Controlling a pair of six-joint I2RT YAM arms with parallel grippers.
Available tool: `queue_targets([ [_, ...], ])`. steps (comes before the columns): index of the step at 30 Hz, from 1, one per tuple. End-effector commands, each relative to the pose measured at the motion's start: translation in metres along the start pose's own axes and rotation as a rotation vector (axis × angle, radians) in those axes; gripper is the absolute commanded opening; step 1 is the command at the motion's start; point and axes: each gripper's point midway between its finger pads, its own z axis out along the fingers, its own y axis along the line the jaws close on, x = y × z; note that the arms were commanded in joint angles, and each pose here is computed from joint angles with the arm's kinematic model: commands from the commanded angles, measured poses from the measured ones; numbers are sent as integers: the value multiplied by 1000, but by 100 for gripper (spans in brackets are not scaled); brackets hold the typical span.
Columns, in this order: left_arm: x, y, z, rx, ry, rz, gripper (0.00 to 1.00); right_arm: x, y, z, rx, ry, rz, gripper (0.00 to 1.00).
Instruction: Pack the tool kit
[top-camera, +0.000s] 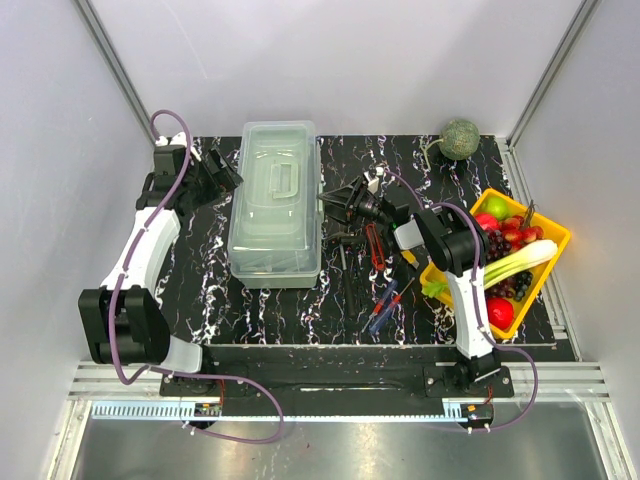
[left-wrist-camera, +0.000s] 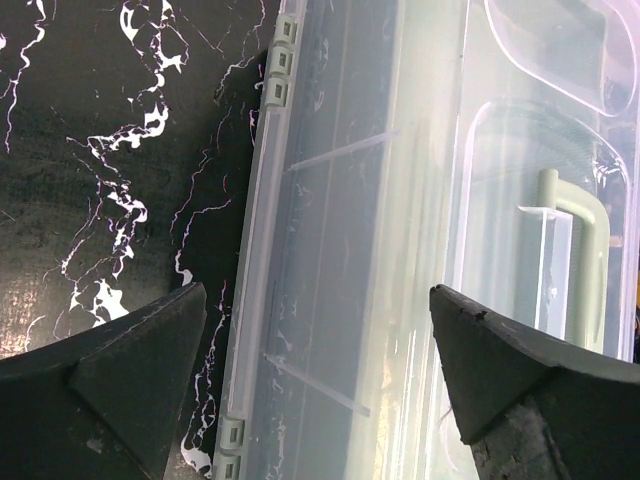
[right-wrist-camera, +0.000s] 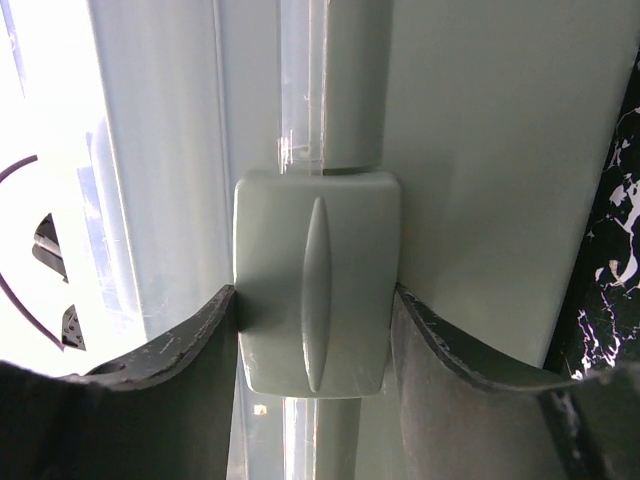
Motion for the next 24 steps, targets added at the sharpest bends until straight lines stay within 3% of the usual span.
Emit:
queue_targets([
  [1,72,-32,2,123,267,14,99,57,88,12,-267,175,-231,19],
  [12,71,-9,5,-11,249,25,99,37,71,16,6,49,-231,3],
  [18,69,-2,5,-56,238,29,99,29,60,15,107,15,-221,0],
  [24,66,4,3,-99,222,17,99,28,73,10,36,-23,-198,1],
])
